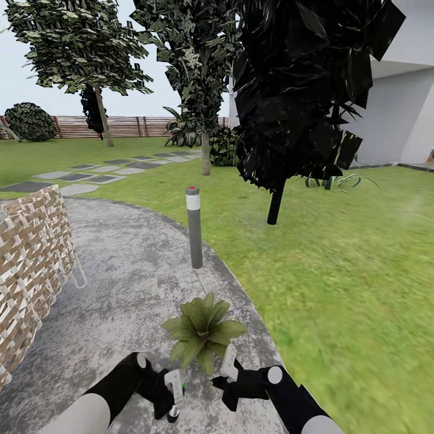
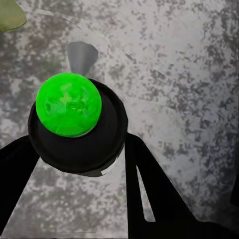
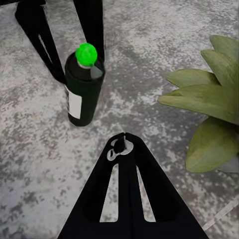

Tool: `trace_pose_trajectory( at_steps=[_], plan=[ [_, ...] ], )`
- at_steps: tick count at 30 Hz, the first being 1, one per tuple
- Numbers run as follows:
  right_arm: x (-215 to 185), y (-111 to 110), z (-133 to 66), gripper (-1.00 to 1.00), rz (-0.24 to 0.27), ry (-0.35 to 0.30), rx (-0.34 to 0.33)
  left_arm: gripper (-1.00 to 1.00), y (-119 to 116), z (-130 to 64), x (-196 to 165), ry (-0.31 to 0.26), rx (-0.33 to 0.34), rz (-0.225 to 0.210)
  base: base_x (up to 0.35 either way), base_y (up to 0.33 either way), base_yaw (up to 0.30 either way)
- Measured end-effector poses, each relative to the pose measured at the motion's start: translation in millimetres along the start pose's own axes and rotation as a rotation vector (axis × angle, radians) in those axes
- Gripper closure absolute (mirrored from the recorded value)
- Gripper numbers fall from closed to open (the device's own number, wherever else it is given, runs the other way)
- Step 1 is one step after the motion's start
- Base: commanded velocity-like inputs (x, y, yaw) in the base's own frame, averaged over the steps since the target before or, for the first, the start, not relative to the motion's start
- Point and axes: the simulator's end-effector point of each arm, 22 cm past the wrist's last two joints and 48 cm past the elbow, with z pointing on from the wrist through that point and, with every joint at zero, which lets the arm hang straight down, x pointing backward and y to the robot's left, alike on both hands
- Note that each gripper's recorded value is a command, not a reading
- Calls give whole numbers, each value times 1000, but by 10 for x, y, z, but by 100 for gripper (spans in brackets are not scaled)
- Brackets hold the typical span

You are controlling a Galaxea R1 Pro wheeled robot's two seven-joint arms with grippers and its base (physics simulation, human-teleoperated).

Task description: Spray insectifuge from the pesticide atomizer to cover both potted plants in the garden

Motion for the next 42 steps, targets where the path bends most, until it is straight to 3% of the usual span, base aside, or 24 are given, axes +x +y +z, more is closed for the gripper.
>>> trace_pose_trajectory(
  at_steps=[5,6,14,22,23,26,29,33,37,40,42],
  plan=[
    [12,0,-3,100,0,2,0,100,169,-139,290,32,-31,-21,0,0,0],
    [13,0,-4,-100,0,3,0,100,194,-160,319,32,-36,-27,0,0,0],
    [72,-10,-27,-100,3,12,1,100,352,-285,269,-73,-71,-83,0,0,0],
    [507,-299,-351,-100,31,64,75,100,596,-447,231,-211,-145,-258,0,0,0],
    [584,-406,-436,-100,55,63,112,100,623,-459,234,-218,-155,-271,0,0,0],
    [934,-779,-822,-100,213,18,267,100,748,-496,272,-235,-209,-313,0,0,0],
    [1218,-968,-1165,-100,273,-17,355,100,825,-524,303,-247,-243,-350,0,0,0],
    [1770,-1294,-1941,-100,414,-72,561,100,909,-574,392,-288,-281,-438,0,0,0],
    [2117,-1352,-2450,-100,482,-140,772,100,933,-596,462,-284,-289,-483,0,0,0],
    [2313,-1400,-2654,-100,510,-120,892,100,900,-572,576,-242,-276,-545,0,0,0],
    [2559,-1379,-2841,-100,540,-72,1013,100,931,-561,672,-208,-302,-587,0,0,0]
  ],
)
